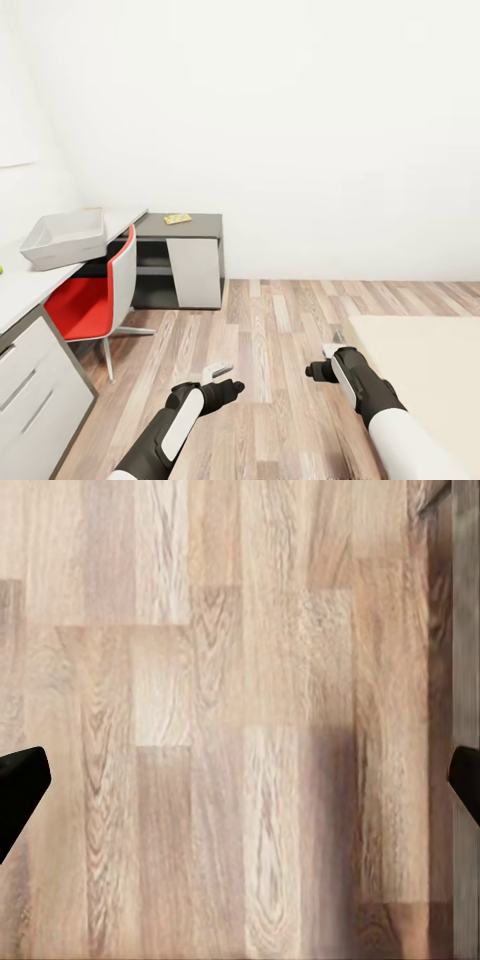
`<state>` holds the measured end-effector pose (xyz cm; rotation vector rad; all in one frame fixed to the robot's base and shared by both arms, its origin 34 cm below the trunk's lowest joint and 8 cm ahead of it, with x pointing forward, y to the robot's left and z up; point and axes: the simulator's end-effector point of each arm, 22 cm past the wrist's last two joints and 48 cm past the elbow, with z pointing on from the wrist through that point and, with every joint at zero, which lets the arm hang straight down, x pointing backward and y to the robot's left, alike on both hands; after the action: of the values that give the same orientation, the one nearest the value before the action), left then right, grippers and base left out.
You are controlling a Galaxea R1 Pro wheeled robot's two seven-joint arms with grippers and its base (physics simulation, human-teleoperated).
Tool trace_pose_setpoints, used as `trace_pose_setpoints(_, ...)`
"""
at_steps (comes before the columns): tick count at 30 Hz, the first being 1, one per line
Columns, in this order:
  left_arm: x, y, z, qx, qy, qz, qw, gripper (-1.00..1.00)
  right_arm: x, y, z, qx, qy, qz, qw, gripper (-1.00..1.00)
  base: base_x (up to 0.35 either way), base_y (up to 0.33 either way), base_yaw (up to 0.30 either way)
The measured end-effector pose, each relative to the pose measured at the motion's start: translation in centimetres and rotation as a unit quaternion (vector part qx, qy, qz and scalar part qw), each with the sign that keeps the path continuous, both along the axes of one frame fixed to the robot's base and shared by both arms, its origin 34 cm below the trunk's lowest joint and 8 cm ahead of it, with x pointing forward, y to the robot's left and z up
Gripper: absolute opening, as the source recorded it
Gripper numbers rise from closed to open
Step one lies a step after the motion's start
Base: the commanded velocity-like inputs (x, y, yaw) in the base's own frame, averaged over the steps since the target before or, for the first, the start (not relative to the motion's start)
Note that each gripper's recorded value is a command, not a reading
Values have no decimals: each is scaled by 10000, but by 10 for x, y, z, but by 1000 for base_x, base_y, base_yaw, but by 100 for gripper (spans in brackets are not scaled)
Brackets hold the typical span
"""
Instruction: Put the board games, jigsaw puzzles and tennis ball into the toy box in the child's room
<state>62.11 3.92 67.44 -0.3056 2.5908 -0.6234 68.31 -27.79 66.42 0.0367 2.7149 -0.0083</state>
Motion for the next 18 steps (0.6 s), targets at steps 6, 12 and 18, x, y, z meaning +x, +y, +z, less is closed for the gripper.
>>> trace_pose_setpoints(6,0,-1,-1,-25,16,11,10000,100,1,0,-1,2,-29,2,10000,100,0,0,-255)
trace_pose_setpoints(12,1,-1,-2,-44,4,45,10000,100,6,-1,3,-5,-119,4,9999,100,0,0,-256)
trace_pose_setpoints(18,1,0,-3,-56,-9,70,10000,100,7,-1,3,-8,-151,4,9999,100,0,0,-256)
